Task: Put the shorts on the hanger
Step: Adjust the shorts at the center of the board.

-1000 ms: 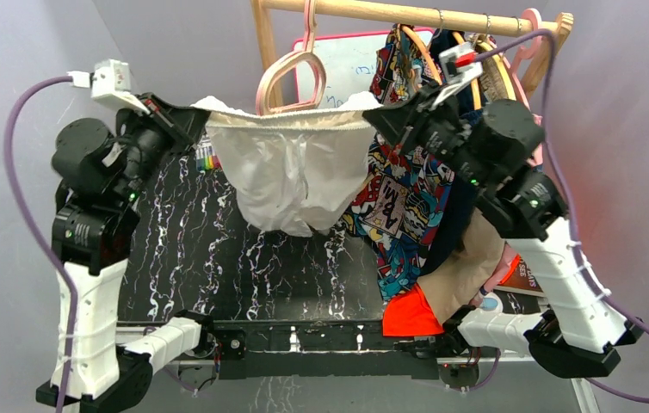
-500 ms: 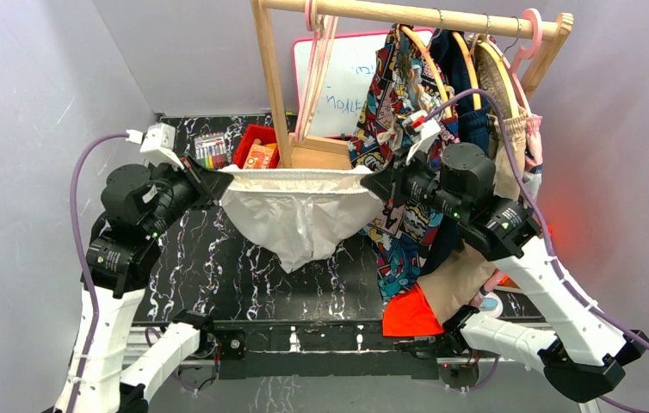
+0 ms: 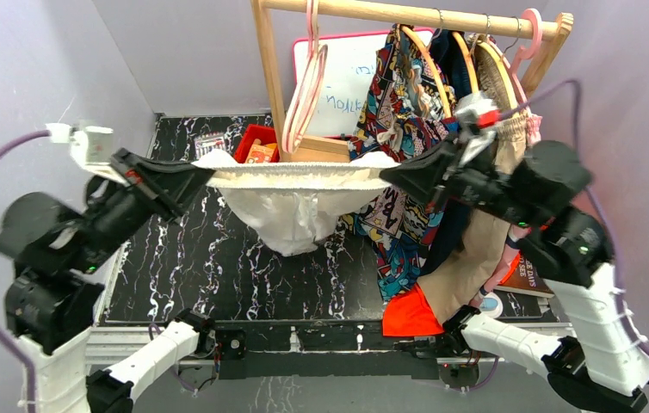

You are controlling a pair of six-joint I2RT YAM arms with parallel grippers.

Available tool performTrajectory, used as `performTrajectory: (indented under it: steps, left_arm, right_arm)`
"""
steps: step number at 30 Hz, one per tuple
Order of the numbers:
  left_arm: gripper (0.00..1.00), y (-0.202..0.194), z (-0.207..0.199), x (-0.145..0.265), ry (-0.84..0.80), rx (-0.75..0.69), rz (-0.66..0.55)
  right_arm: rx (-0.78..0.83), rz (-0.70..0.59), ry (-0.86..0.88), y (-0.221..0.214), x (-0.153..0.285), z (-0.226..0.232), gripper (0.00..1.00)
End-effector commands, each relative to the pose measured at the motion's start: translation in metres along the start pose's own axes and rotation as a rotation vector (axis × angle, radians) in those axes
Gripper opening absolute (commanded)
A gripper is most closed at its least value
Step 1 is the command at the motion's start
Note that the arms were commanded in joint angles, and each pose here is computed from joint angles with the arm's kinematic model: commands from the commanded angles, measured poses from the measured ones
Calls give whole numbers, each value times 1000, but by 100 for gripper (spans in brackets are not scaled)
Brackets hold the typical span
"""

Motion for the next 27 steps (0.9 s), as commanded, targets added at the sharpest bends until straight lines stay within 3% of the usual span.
performTrajectory:
  steps: [1,6,10,15,21,27]
  left_arm:
    - [0,72,-37,33,-144,-107,-213]
    - [0,112,-66,61,-279,-145,-351]
    - [0,120,-64,64,-254,-149,-382]
    - [0,83,-35,32,-130,-131,-265]
    - [0,8,11,-7,62,-107,-40]
    - [0,-19,31,-16,147,-129,29]
  right_arm:
    - [181,-222,310,76,61,88,0]
    - [253,-369,508,116,117,146,0]
    - [255,-401,521,125,123,152,0]
    - [159,-315,319,92,63,92,0]
    - [65,-177,164,27,8,28,0]
    - [85,-162,130,24,0,18,0]
Point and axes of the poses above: each gripper's point midway between its finger pads, its own x axis back along the fingers, its own z axis along the line the jaws close on, y = z × x, the point moved 2 cm from there along x, back along the fingers, and after that the axes turned 12 degrees about -x, right-handed, at the moved point
